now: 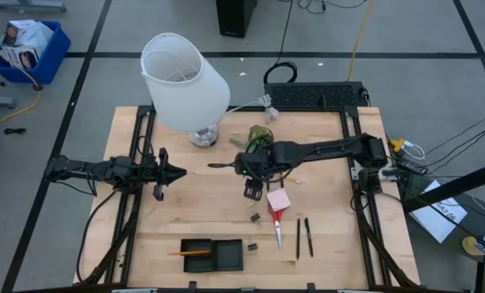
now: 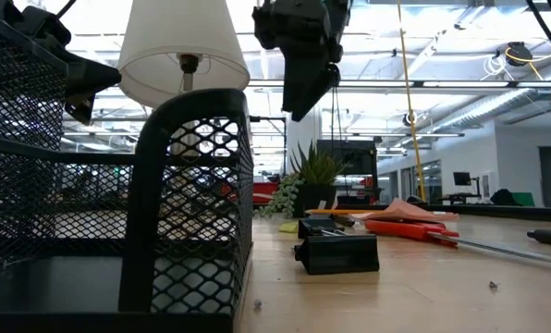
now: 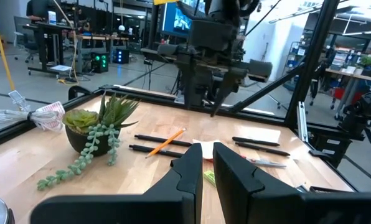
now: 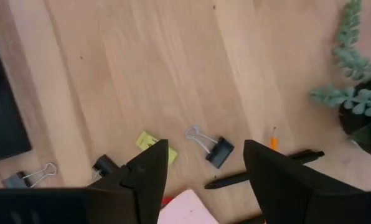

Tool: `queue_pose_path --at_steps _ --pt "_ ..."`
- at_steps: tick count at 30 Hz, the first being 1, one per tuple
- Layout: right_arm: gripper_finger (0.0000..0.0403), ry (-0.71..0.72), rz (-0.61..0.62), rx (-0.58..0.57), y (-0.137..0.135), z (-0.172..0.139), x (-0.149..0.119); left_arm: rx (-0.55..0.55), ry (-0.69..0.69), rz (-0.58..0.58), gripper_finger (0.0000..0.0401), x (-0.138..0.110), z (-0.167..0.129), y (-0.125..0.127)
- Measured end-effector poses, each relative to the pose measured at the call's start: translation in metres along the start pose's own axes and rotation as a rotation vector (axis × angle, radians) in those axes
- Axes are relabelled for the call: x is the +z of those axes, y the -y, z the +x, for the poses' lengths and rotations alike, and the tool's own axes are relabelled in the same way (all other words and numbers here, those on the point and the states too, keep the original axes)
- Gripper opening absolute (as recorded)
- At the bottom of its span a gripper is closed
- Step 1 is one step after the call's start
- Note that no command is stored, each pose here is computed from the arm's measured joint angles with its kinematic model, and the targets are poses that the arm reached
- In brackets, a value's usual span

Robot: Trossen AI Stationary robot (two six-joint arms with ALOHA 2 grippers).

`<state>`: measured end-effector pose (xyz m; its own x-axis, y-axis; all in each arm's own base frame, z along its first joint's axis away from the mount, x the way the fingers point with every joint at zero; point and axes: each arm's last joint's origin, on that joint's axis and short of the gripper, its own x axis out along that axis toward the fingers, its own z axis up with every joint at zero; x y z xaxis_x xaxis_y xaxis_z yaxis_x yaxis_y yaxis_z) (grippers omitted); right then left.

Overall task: Pick and place office supplies into organizer
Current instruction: Put the yellow pencil into the mesh desk organizer

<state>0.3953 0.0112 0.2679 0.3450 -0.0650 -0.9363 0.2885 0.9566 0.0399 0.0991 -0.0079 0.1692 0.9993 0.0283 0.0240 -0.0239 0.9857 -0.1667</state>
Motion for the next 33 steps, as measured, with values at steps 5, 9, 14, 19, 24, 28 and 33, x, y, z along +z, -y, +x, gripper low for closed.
queue_pose_path --at_steps 5,9,14,19,24,28,33 --pt "0.0204 -0.02 0.003 -0.024 0.015 0.012 -0.001 0.0 0.0 0.0 0.0042 0.0 0.0 0.0" --pt "0.0205 -0.089 0.015 -0.051 0.032 0.028 -0.011 0.0 0.0 0.0 0.0042 0.0 0.0 0.0" --pt "0.02 -0.164 0.036 -0.059 0.049 0.045 -0.023 0.0 0.0 0.0 0.0042 0.0 0.0 0.0" --pt "0.0202 -0.197 0.06 -0.068 0.063 0.055 -0.03 0.0 0.0 0.0 0.0042 0.0 0.0 0.0" --pt "0.0219 -0.114 0.034 -0.053 0.066 0.063 -0.026 0.0 0.0 0.0 0.0042 0.0 0.0 0.0" --pt "0.0227 -0.091 0.021 -0.041 0.065 0.066 -0.026 0.0 0.0 0.0 0.0042 0.0 0.0 0.0" --pt "0.0227 -0.111 0.02 -0.047 0.067 0.076 -0.035 0.0 0.0 0.0 0.0042 0.0 0.0 0.0"
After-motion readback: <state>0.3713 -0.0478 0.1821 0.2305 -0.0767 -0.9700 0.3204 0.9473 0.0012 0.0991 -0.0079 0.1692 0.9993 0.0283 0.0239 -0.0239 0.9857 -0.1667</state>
